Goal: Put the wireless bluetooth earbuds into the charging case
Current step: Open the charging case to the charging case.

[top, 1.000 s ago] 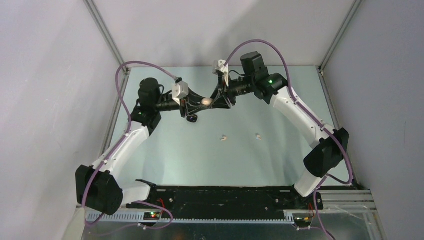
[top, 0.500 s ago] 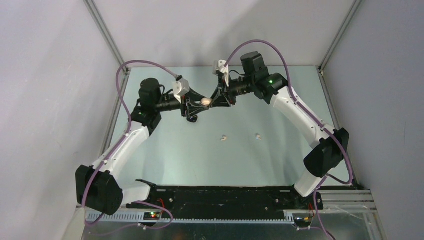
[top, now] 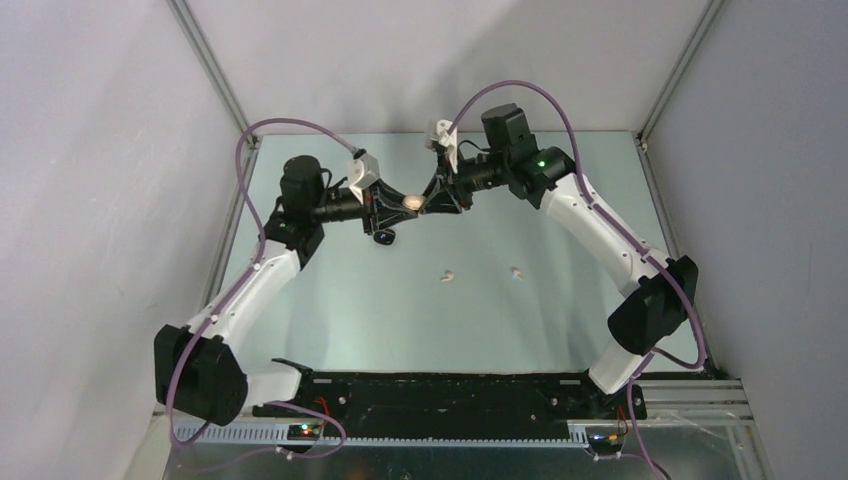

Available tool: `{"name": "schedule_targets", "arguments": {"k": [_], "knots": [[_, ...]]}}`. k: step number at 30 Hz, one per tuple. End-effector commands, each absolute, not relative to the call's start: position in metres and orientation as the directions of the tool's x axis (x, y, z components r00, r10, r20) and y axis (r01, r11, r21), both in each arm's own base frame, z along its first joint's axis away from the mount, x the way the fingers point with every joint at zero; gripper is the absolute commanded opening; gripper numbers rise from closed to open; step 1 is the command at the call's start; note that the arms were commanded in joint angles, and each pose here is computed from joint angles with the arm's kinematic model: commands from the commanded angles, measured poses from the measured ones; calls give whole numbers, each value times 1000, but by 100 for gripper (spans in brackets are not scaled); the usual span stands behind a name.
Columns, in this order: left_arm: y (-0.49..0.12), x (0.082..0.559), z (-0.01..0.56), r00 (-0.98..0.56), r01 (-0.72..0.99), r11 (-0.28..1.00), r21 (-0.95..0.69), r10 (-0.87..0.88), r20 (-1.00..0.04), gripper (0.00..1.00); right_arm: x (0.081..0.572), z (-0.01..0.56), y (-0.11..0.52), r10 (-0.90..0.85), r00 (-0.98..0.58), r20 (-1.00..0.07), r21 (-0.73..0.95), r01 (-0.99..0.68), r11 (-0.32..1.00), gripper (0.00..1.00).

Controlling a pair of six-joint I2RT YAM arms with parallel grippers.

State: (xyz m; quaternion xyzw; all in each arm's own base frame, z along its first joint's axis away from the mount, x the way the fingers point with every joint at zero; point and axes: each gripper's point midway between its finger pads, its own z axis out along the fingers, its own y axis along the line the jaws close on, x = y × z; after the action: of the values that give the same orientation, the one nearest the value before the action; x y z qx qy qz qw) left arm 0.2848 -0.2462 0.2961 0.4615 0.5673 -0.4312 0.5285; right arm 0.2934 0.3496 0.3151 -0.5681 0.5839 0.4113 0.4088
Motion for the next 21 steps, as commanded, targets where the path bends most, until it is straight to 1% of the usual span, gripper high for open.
{"name": "schedule_targets", "arguments": {"k": [1, 2, 6, 10, 21], "knots": [[-247, 287, 306, 18, 983, 183, 28, 58, -998, 1, 298, 338, 348, -288, 23, -957, -42, -997, 63, 35], [-247, 286, 306, 21, 983, 179, 31, 58, -998, 0, 300, 339, 348, -281, 14, -960, -37, -996, 77, 39], [-247, 284, 305, 43, 986, 158, 52, 60, -997, 0, 315, 346, 345, -270, 10, -963, -47, -990, 133, 43], [-248, 283, 304, 57, 988, 143, 65, 62, -996, 0, 331, 353, 340, -263, 13, -965, -65, -980, 188, 44], [-248, 284, 301, 57, 988, 137, 65, 64, -996, 0, 338, 356, 338, -260, 5, -966, -65, -973, 222, 44]]}}
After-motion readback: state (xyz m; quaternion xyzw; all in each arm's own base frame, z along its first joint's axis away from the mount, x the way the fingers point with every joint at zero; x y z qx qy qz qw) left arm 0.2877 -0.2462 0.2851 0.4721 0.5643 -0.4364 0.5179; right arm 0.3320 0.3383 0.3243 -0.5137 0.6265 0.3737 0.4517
